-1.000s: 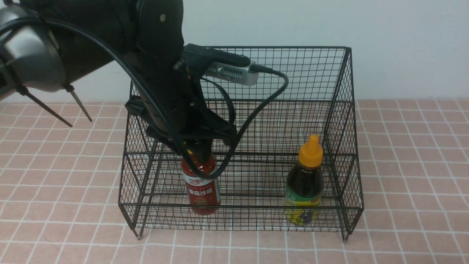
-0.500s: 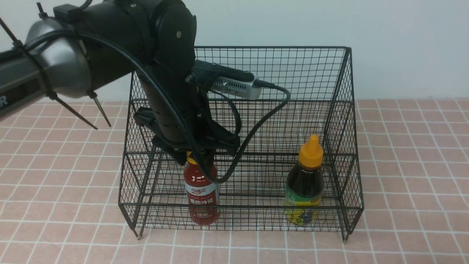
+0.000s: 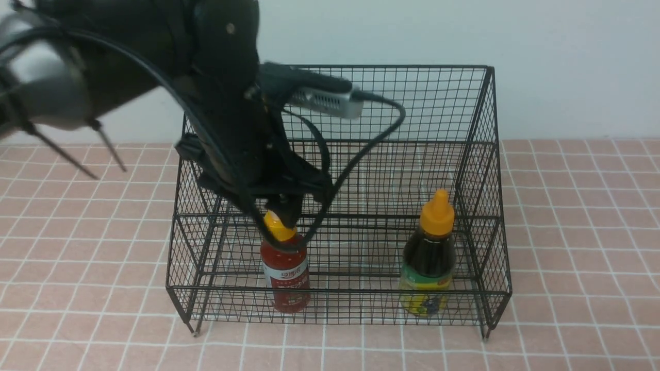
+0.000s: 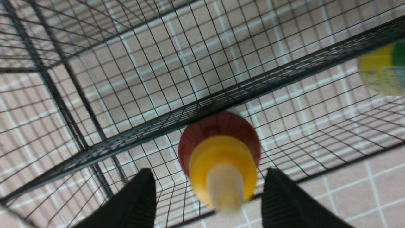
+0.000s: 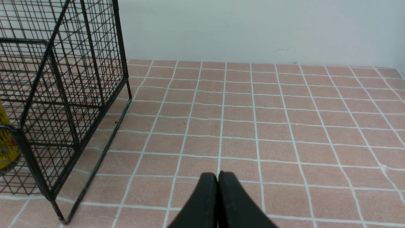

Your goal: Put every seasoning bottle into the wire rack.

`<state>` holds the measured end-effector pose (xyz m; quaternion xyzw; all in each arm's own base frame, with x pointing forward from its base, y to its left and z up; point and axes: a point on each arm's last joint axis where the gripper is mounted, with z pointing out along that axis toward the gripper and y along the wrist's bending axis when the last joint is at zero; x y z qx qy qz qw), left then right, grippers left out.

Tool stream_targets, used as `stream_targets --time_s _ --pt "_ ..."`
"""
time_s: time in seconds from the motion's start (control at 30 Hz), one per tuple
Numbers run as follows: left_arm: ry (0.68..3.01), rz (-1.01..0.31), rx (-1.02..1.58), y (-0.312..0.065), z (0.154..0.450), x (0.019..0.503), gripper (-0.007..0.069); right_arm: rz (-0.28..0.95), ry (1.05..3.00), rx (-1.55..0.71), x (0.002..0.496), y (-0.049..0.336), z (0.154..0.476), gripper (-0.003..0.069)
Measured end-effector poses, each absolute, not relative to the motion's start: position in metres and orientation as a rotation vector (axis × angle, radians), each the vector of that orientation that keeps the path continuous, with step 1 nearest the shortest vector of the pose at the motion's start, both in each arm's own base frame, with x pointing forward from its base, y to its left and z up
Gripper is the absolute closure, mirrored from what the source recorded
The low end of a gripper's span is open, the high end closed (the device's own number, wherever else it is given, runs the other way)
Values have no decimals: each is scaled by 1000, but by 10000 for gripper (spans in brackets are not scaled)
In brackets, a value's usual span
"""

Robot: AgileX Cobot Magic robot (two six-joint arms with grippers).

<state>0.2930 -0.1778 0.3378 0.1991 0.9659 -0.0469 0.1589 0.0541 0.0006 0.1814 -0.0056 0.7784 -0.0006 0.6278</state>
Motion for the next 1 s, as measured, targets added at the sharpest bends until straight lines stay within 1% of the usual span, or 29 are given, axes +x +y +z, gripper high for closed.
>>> stream_targets --time_s 0.03,0.1,0.13,0.17,0.2,0.23,0.3,0.33,0.37,0.4,0.43,0.5,0.53,0.57,0.6,0.63,0.67,0.7,0.77,0.83,0.87,0.93,1.0 --pt "2734 -140 566 -174 347 288 274 -1 1784 -13 54 1 181 671" --pt "2657 -161 553 -164 373 273 344 -1 1784 -13 54 1 181 671" --pt "2615 -175 543 -158 386 263 397 -1 1784 -13 54 1 181 671" --pt "2598 -181 540 -155 392 259 407 -1 1784 -13 54 1 181 671" --pt "2528 -208 524 -144 414 241 485 -1 1784 -13 54 1 181 671" --pt "2484 -225 514 -137 427 229 535 -1 1784 -13 54 1 181 671" --pt "2397 -253 487 -120 451 202 599 -1 1784 -13 54 1 181 671" --pt "2373 -262 477 -114 457 194 612 -1 1784 -13 54 1 181 671" --pt "2325 -283 461 -103 467 176 622 -1 1784 -13 54 1 181 671" --pt "2285 -298 451 -90 471 154 629 -1 1784 -13 54 1 181 671" --pt "2265 -304 446 -86 473 148 630 -1 1784 -13 54 1 181 671" --pt "2186 -321 431 -68 469 120 632 -1 1784 -13 54 1 181 671" --pt "2101 -345 415 -55 466 99 632 -1 1784 -13 54 1 181 671" --pt "2080 -352 411 -54 465 97 632 -1 1784 -13 54 1 181 671" --pt "2046 -360 406 -49 457 89 632 -1 1784 -13 54 1 181 671" --pt "1951 -387 390 -39 451 73 632 -1 1784 -13 54 1 181 671" --pt "1888 -405 380 -33 438 63 632 -1 1784 -13 54 1 181 671" --pt "1824 -421 369 -28 435 54 632 -1 1784 -13 54 1 181 671" --pt "1735 -444 354 -20 420 40 632 -1 1784 -13 54 1 181 671" --pt "1584 -479 327 -8 401 19 632 -1 1784 -13 54 1 181 671" --pt "1593 -477 329 -8 398 20 632 -1 1784 -13 54 1 181 671" --pt "1429 -511 297 6 378 -4 632 -1 1784 -13 54 1 181 671" --pt "1346 -529 280 12 368 -14 632 0 1784 -12 54 1 181 671"
